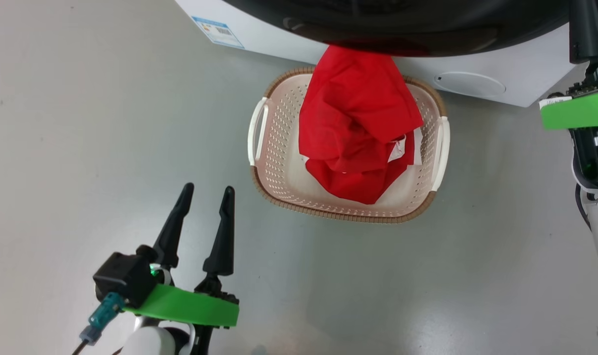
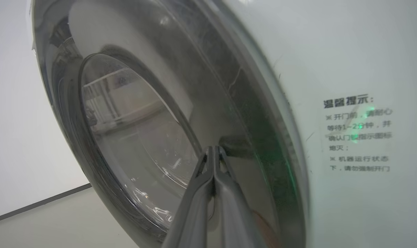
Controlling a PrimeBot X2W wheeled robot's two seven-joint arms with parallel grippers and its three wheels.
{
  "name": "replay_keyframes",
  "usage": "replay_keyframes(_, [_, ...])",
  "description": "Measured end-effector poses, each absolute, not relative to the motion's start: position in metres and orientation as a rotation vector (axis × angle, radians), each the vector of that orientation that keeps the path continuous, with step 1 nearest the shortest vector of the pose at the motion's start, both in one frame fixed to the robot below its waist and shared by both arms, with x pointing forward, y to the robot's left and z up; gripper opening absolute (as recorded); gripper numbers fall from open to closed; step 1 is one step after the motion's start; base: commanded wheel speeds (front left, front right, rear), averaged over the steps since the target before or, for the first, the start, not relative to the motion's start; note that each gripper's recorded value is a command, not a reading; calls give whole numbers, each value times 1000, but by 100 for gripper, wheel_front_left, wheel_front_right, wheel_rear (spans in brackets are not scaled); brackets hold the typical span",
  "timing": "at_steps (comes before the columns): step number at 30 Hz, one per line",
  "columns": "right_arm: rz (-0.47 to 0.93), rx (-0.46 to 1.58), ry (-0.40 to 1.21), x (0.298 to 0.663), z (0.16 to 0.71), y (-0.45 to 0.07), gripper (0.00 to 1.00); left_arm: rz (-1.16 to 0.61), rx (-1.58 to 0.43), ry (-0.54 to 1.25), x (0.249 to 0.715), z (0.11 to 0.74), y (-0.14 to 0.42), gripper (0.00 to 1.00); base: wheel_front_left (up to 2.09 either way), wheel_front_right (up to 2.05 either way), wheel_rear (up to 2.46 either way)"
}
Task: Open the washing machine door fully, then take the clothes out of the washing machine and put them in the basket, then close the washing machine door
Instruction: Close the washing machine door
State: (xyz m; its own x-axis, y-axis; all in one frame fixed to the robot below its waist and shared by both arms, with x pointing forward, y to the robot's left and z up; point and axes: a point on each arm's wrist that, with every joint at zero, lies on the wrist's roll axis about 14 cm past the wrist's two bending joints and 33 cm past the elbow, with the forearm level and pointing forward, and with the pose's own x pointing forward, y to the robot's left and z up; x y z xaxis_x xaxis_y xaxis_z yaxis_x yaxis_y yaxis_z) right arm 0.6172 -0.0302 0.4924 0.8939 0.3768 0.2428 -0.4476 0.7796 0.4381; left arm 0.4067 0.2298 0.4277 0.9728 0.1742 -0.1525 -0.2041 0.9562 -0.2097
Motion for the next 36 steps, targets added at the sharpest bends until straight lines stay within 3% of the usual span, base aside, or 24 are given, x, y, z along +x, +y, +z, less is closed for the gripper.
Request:
replay_keyframes(13, [457, 523, -149, 618, 496, -26, 0, 183, -230, 119, 415, 431, 229, 100, 0, 0, 0])
replay_keyframes(21, [479, 489, -39, 572, 473, -23, 2, 185, -221, 91, 407, 442, 233, 100, 0, 0, 0])
replay_keyframes(25, [467, 486, -10, 549, 469, -30, 51, 180, -212, 85, 401, 445, 233, 100, 0, 0, 0])
replay_keyframes(26, [462, 482, -3, 544, 468, -33, 83, 176, -210, 82, 400, 447, 232, 100, 0, 0, 0])
replay_keyframes(27, [453, 479, 5, 539, 466, -37, 100, 169, -209, 79, 399, 448, 232, 100, 0, 0, 0])
replay_keyframes(36, [361, 465, 52, 498, 457, -72, 100, 148, -212, 77, 388, 450, 226, 100, 0, 0, 0])
